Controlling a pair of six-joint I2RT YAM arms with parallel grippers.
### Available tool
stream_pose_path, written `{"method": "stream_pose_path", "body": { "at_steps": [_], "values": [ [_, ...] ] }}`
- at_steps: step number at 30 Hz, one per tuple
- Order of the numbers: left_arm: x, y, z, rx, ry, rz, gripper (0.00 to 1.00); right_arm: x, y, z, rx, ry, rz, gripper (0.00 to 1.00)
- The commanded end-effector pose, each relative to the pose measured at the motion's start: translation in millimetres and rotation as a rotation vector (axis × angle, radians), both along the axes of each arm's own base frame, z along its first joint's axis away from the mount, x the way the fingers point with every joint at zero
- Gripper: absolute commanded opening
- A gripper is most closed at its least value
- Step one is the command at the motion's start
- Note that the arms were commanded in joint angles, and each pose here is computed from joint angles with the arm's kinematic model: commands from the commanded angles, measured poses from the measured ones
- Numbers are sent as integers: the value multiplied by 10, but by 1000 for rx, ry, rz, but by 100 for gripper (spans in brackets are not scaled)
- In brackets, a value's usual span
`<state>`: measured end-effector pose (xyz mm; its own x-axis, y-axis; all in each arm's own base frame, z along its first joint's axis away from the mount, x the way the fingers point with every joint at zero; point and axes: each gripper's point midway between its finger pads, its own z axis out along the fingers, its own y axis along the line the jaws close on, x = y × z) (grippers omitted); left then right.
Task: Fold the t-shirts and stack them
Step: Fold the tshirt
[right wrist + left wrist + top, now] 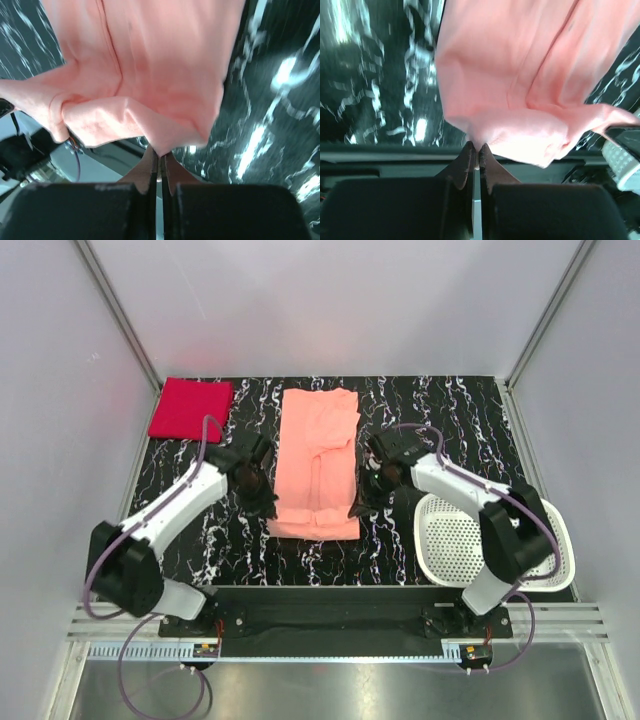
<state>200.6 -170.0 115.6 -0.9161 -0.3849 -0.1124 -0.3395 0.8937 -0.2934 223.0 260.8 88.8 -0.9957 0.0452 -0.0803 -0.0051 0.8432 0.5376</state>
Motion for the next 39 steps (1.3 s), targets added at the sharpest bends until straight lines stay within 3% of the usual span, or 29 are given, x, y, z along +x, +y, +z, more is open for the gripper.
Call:
{"method": "stream_pose_path", "body": {
  "at_steps": [1, 6, 9, 28, 31, 33, 35, 38, 39],
  "values": [
    [573, 63, 228, 38, -96, -91, 0, 435, -14, 172, -11, -48, 31, 0],
    [1214, 45, 176, 57, -64, -119, 0, 1096, 68, 140, -17, -50, 56, 0],
    [1517, -10, 131, 60, -49, -151, 0, 1297, 64, 28, -16, -5, 59, 0],
    [2057, -21, -318, 14, 7, -164, 0, 1816, 29, -257, 45, 51, 23, 3],
    [2118, -18, -359, 18, 8, -165, 5, 1860, 13, -285, 56, 64, 0, 4],
    [2189, -18, -376, 23, 0, -166, 13, 1931, -9, -284, 68, 60, -18, 15],
    [2256, 3, -387, 39, -15, -174, 20, 1999, -24, -289, 86, 60, -37, 18],
    [2355, 86, -291, 82, -48, -154, 29, 2165, -48, -279, 106, 39, -55, 37],
    [2376, 133, -232, 108, -61, -140, 35, 2290, -40, -154, 116, -6, -50, 38]
  ]
}}
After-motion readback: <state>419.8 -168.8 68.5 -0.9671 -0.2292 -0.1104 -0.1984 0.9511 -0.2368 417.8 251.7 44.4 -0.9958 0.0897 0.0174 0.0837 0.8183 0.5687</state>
